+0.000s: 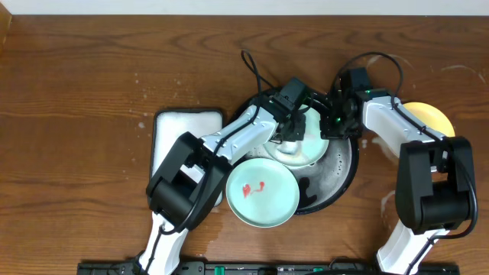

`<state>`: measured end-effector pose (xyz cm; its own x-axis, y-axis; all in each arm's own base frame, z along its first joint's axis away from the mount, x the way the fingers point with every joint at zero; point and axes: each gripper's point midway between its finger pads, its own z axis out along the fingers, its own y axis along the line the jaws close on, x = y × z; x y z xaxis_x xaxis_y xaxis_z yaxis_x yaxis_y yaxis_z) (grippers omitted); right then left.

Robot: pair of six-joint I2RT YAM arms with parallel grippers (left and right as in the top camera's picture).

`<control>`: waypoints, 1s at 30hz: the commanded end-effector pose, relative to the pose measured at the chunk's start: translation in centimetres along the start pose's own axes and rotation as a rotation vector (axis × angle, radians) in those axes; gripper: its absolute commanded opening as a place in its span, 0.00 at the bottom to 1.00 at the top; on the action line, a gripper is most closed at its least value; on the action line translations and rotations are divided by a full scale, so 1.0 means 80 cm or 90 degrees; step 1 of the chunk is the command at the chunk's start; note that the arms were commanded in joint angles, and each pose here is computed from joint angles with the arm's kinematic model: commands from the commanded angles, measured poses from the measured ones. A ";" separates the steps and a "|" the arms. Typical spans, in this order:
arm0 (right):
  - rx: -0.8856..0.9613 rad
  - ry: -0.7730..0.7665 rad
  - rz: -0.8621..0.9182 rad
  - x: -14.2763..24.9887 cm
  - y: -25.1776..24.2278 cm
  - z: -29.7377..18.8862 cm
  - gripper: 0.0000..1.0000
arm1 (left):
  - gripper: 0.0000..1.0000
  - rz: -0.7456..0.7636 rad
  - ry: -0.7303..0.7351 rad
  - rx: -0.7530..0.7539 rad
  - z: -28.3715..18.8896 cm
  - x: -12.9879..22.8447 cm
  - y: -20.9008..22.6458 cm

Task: Clean dirty plates on tray and stack at the side
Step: 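Scrub the held green plate with the sponge in the left gripper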

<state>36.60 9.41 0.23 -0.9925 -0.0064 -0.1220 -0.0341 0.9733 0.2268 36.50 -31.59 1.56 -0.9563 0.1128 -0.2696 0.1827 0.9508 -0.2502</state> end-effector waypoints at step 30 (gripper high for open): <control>0.021 0.065 0.007 0.037 -0.005 0.024 0.01 | 0.07 -0.078 0.194 0.061 0.076 0.089 -0.006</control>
<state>36.21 9.35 0.17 -0.9945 0.0012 -0.1045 -0.0225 0.9742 0.2246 34.26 -37.80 1.27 -0.9892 0.0929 -0.1133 0.1394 0.8351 -0.5321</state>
